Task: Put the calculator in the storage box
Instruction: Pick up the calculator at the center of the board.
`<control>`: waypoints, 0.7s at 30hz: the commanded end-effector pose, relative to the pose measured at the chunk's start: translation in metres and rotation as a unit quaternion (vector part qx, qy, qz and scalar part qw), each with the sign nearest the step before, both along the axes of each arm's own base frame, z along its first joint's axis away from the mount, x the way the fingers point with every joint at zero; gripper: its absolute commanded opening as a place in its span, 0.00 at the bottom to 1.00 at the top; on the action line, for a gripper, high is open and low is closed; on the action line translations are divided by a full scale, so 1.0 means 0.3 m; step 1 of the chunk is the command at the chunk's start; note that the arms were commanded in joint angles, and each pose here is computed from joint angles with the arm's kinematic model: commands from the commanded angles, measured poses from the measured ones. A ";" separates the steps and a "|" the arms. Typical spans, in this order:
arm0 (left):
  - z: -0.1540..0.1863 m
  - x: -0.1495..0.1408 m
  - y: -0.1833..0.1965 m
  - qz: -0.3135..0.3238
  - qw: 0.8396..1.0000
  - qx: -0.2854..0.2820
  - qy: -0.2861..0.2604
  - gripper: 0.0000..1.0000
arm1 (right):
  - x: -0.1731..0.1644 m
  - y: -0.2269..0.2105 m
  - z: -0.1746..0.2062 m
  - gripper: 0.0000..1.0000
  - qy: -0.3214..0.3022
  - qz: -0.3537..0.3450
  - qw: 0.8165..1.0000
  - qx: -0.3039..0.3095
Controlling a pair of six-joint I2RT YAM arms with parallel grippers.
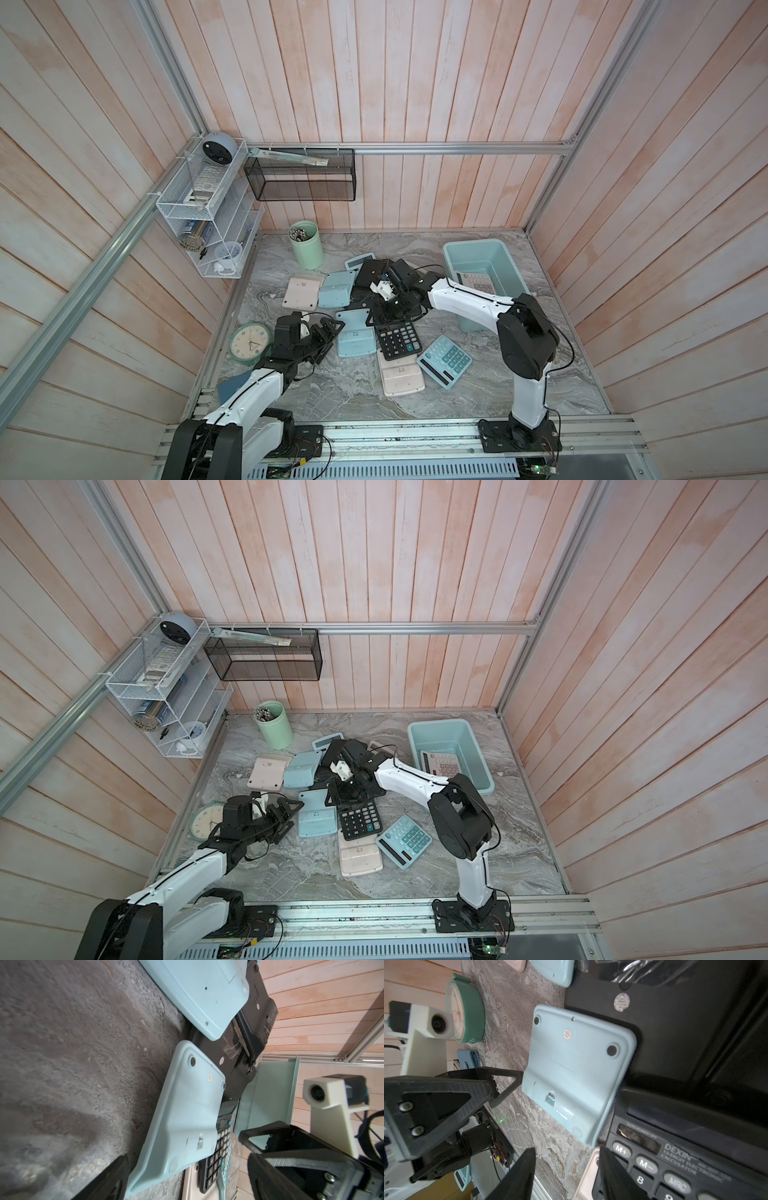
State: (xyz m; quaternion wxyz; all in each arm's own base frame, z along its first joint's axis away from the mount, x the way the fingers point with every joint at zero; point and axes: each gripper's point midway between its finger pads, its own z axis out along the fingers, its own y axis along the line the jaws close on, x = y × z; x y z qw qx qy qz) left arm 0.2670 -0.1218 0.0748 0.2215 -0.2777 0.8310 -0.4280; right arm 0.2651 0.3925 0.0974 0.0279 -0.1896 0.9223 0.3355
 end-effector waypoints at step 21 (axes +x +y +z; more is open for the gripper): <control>-0.057 0.029 -0.019 -0.003 1.000 -0.027 -0.001 0.48 | -0.038 0.117 -0.104 0.56 0.067 -0.017 0.995 0.074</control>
